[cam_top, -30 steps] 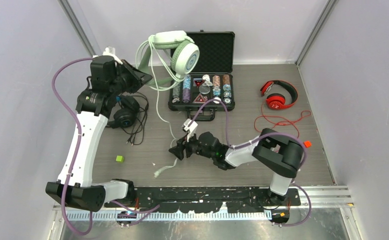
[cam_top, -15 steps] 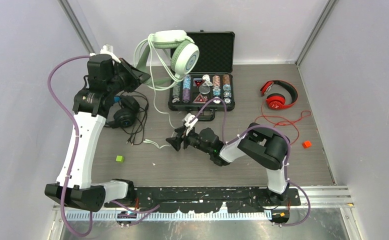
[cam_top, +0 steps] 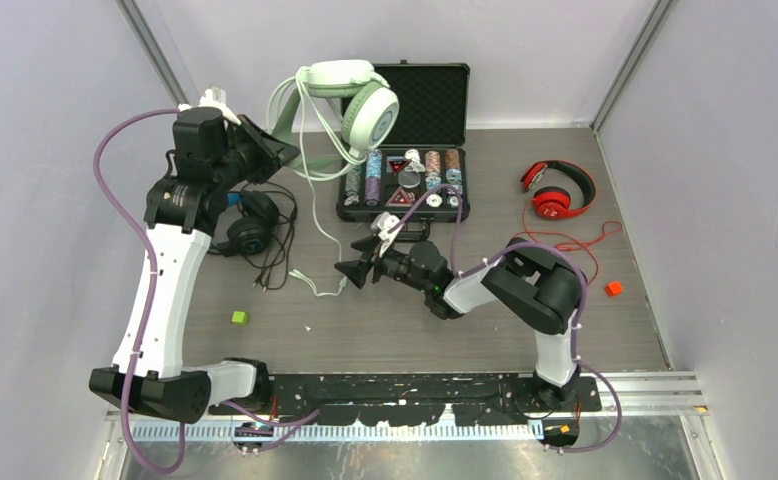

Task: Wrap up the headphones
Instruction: Wrap the headphones cable around the headphones.

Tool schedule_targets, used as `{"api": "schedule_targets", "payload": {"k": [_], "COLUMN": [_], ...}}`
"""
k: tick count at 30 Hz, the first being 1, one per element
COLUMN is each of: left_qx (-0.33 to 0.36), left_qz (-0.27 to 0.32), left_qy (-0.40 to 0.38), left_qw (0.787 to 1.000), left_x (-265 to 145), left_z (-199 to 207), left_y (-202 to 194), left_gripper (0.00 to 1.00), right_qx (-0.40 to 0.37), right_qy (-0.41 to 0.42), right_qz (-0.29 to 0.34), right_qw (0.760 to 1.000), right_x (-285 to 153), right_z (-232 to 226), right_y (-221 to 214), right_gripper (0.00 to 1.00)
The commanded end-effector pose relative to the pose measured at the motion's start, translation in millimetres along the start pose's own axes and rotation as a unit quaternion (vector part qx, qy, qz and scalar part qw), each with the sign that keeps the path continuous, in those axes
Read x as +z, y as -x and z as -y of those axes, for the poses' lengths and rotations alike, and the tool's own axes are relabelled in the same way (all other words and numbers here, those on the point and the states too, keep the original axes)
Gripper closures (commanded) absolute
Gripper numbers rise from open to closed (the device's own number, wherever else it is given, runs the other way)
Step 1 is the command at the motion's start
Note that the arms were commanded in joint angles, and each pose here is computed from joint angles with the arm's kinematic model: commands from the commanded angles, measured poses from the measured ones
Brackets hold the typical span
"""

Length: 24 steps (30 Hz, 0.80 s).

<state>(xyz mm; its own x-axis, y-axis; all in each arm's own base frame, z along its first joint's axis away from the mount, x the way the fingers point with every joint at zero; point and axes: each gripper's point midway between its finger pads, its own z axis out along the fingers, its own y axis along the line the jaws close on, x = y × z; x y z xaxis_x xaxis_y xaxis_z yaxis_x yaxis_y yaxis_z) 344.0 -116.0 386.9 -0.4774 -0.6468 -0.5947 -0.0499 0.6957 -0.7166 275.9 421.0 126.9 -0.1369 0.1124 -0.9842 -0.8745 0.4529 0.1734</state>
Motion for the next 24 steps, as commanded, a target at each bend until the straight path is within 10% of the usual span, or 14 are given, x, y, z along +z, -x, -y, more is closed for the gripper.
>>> {"api": "schedule_targets", "payload": {"k": [1,16,21,24], "left_qx": [0.004,0.017,0.041,0.080], "left_qz": [0.043,0.057,0.078,0.120], "left_qy": [-0.061,-0.052,-0.029,0.025], "left_qw": [0.997,0.997,0.996,0.989], "left_x": [-20,-17,-20,-29], "left_z": [37,37,30,18], "left_y": [25,34,42,64], "left_gripper": [1.00,1.00,1.00,1.00], "right_qx": [-0.016,0.038,0.049,0.059], "right_qy": [0.070,0.120,0.079,0.055], "right_qz": [0.039,0.002,0.019,0.021], "right_qw": [0.997,0.992,0.995,0.997], "right_x": [24,38,25,6], "right_z": [-20,-34,-22,-15], "right_y": [21,-18,-19,-12], "right_gripper": [0.29,0.50,0.95,1.00]}}
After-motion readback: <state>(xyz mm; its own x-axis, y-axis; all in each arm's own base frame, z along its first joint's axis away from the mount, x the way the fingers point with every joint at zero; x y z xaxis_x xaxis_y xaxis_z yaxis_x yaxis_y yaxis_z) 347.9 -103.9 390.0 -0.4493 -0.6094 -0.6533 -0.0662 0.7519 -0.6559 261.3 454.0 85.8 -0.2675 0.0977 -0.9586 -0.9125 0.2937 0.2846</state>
